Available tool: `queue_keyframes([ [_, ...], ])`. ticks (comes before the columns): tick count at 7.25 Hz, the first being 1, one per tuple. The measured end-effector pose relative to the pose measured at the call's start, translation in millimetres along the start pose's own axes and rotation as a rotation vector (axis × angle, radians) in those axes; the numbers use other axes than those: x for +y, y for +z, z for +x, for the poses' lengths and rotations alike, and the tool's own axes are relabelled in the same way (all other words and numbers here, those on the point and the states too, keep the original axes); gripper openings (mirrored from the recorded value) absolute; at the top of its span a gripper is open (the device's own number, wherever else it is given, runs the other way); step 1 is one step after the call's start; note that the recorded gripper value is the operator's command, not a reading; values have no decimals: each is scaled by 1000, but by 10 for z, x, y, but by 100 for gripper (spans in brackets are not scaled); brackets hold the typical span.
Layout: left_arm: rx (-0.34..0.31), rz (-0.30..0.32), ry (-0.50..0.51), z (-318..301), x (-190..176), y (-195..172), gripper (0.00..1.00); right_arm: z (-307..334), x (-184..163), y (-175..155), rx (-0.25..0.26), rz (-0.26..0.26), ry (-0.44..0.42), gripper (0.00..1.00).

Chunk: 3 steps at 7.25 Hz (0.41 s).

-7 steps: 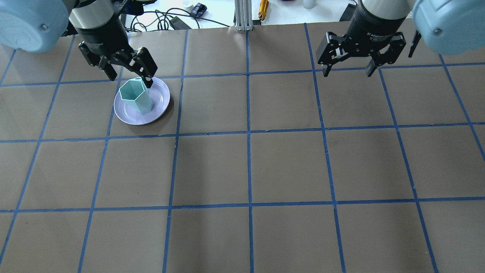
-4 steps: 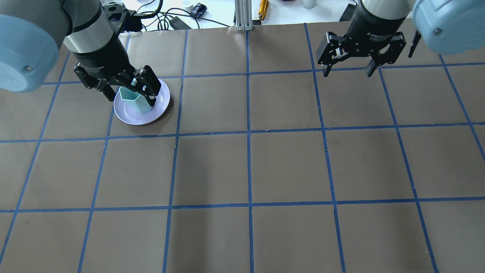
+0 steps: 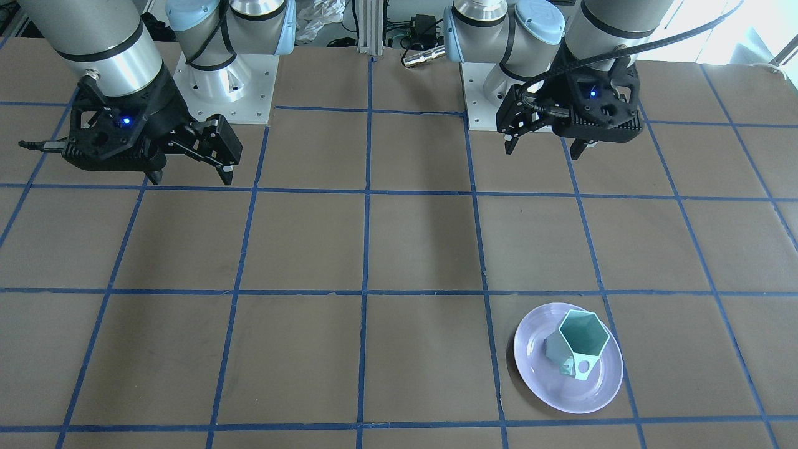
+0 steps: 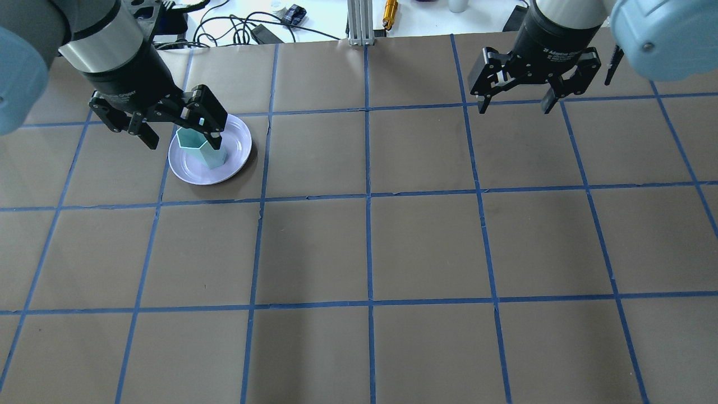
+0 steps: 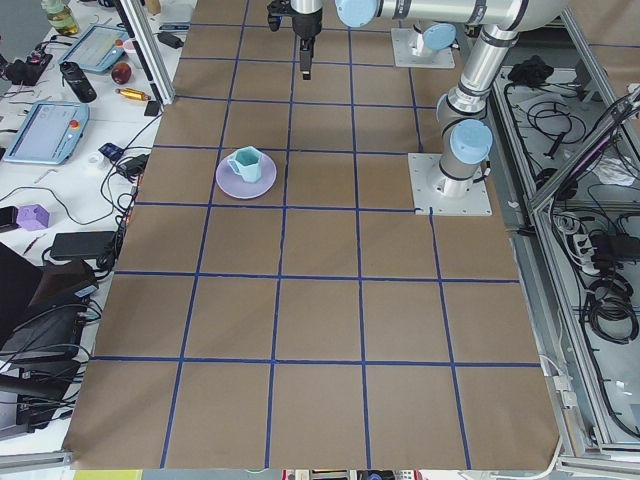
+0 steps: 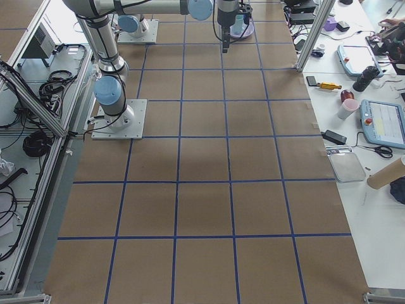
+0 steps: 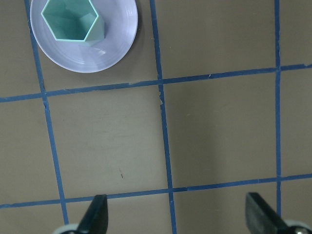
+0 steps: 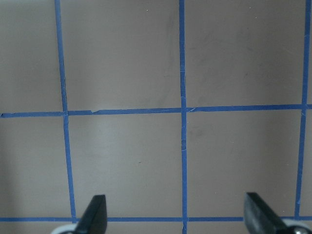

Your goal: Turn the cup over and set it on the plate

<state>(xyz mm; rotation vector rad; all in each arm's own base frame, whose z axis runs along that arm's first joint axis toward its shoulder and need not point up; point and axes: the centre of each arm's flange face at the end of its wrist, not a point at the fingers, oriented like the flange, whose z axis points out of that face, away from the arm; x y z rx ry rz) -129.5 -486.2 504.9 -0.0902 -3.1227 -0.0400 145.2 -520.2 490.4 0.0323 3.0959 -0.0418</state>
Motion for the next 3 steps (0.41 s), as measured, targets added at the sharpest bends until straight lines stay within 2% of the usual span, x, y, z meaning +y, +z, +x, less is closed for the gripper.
queue_keyframes([
  [3,-1,-16,-3,-10,-52,-24,100,0,0,0,0,0,0,100],
])
